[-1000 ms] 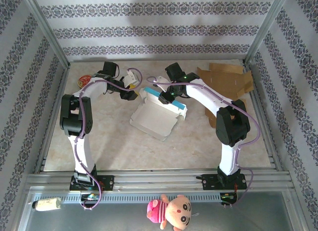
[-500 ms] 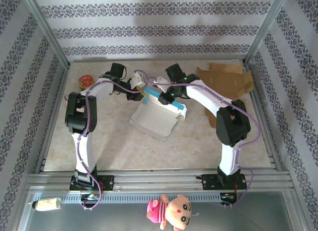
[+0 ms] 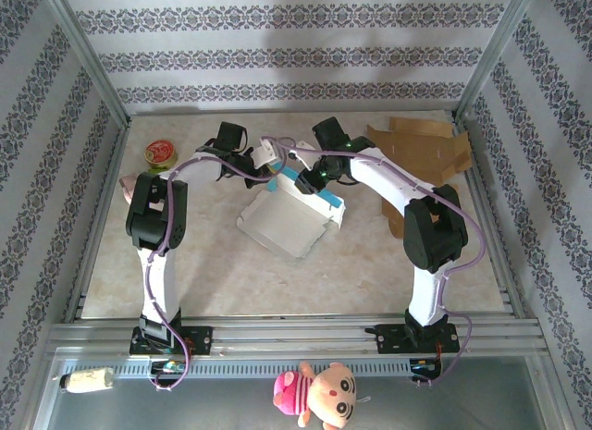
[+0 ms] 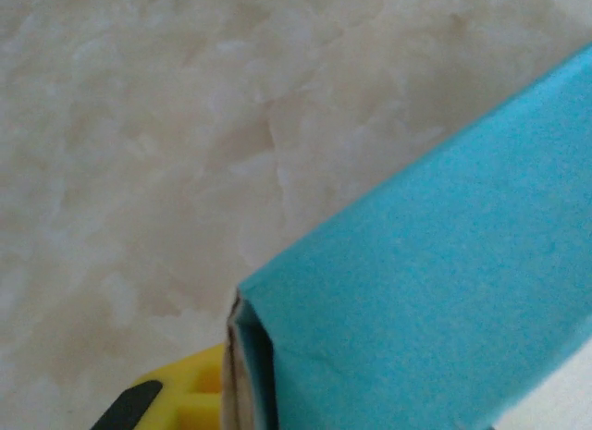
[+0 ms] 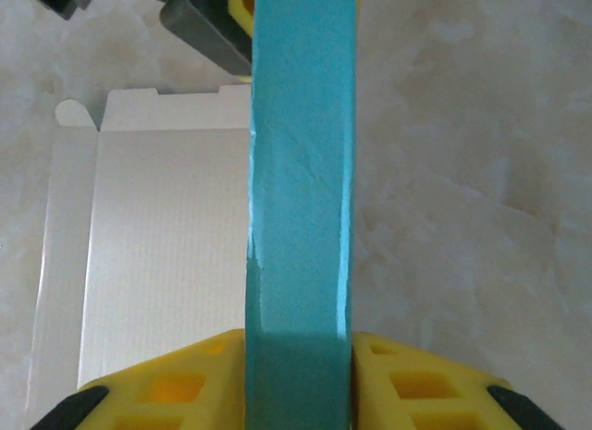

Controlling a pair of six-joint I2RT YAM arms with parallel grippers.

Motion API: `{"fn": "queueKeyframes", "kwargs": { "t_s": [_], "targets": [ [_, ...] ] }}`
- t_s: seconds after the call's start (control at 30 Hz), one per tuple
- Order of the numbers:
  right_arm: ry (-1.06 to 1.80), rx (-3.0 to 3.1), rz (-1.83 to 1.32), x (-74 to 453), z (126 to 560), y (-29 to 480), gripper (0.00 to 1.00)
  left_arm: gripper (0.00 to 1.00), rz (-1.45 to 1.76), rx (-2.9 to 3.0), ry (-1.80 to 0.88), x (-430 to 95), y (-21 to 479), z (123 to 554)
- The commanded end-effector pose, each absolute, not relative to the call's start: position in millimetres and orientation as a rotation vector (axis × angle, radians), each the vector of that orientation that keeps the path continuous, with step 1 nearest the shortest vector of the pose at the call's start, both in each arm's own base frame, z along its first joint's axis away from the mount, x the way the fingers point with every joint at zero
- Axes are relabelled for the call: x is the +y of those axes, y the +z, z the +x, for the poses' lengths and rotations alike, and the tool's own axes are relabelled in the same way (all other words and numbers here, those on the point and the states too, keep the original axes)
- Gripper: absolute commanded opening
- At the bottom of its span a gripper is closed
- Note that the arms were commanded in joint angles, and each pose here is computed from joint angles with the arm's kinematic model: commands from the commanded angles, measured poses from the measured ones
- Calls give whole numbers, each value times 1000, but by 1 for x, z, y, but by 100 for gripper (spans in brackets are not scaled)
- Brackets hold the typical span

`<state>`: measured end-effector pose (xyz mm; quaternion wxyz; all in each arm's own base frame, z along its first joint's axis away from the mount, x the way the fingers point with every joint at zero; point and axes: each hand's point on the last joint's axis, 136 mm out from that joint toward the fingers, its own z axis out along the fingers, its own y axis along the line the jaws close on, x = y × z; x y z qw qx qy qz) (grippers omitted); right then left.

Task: Fold the paper box

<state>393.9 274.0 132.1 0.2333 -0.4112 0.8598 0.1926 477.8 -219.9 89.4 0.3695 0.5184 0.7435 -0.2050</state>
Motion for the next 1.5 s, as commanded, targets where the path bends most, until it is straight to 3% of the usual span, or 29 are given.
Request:
{"fn": "queueKeyframes", "kwargs": {
  "t_s": [0.0,0.2,0.33,0.57,0.9,1.3,1.47],
  "targets": [
    [623,2357,-1106,283,392,135,32,7,1303,1926,-480,-228,88,476],
    [662,2353,-1056,283,396,141,33,7,1230,1981,-449,-232,96,478],
    [680,2342,-1065,285,394,140,33,36,1201,1981,-456,-233,108,473],
    [688,2333,-1071,281,397,141,33,42,1292,1903,-414,-221,131,443],
    [713,2329,-1096,282,396,136,33,69,1282,1879,-592,-202,156,423],
    [721,2341,-1100,281,394,130,33,66,1193,1939,-618,-185,140,455],
    [721,2345,-1097,281,394,130,33,56,1171,1939,-656,-190,134,461]
  ]
}}
